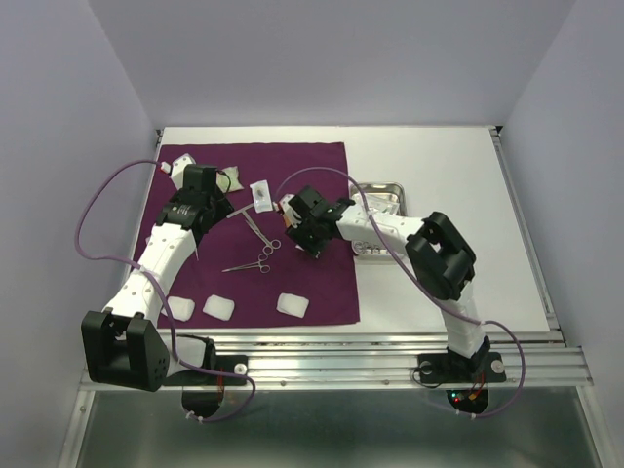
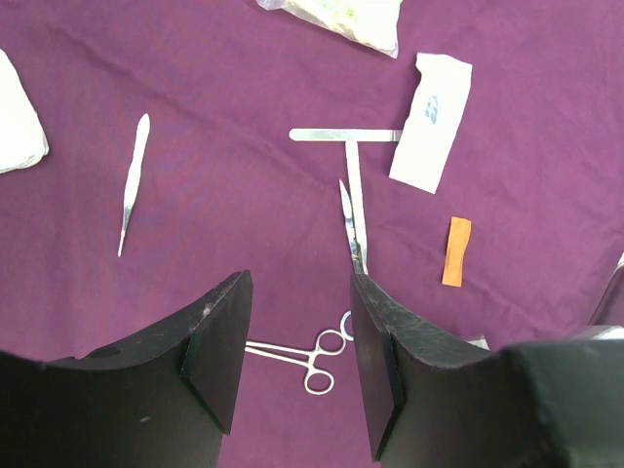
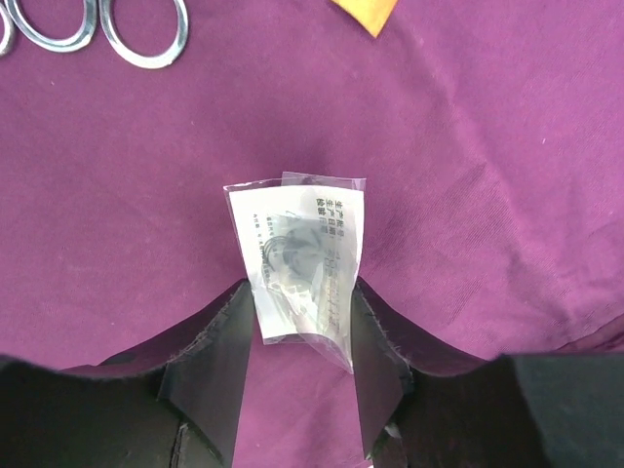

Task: Prepare the surgical pack
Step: Pick up the medical item from the surgical kit.

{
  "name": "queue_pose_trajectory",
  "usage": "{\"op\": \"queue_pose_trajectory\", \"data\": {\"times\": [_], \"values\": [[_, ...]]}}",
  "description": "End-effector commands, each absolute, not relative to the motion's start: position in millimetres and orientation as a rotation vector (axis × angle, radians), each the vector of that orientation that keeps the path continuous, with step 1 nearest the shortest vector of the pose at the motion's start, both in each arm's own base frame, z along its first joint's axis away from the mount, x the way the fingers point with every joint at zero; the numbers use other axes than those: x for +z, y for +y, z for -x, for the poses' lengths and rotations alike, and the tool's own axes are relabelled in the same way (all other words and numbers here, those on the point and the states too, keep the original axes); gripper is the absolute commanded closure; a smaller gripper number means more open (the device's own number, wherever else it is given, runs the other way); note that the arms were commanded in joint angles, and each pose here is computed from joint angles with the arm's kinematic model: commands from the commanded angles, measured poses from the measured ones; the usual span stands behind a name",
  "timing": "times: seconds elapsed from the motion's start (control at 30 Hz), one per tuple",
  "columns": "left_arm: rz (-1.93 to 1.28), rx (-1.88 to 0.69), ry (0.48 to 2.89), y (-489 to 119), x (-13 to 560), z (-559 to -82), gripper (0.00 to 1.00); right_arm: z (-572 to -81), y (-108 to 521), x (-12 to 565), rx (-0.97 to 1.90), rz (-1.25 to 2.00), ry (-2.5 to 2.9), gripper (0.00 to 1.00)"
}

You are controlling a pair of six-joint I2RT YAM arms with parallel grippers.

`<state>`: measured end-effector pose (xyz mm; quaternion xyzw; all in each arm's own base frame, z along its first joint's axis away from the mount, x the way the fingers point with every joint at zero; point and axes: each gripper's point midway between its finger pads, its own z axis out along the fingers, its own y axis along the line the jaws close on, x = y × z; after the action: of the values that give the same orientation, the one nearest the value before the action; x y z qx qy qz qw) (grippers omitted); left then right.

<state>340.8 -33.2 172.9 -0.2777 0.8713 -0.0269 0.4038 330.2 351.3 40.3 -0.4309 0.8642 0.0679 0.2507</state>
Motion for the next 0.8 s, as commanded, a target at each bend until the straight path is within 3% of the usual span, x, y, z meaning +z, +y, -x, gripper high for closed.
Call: {"op": "queue_pose_trajectory", "data": {"times": [0.0,0.53,0.77], "values": [[0.706,-0.062,2.160,-28,185,-340,0.44,-333,360,74,0.215,1.098,2.284,0.53],[0.699,-0.069,2.153,-29,190,-340,0.44,-360,341,115,0.106,0.874,2.234,0.52],[0.692,-0.068,2.150,-28,192,-341,0.44,-403,290,139,0.120,0.565,2.264,0.49]]}}
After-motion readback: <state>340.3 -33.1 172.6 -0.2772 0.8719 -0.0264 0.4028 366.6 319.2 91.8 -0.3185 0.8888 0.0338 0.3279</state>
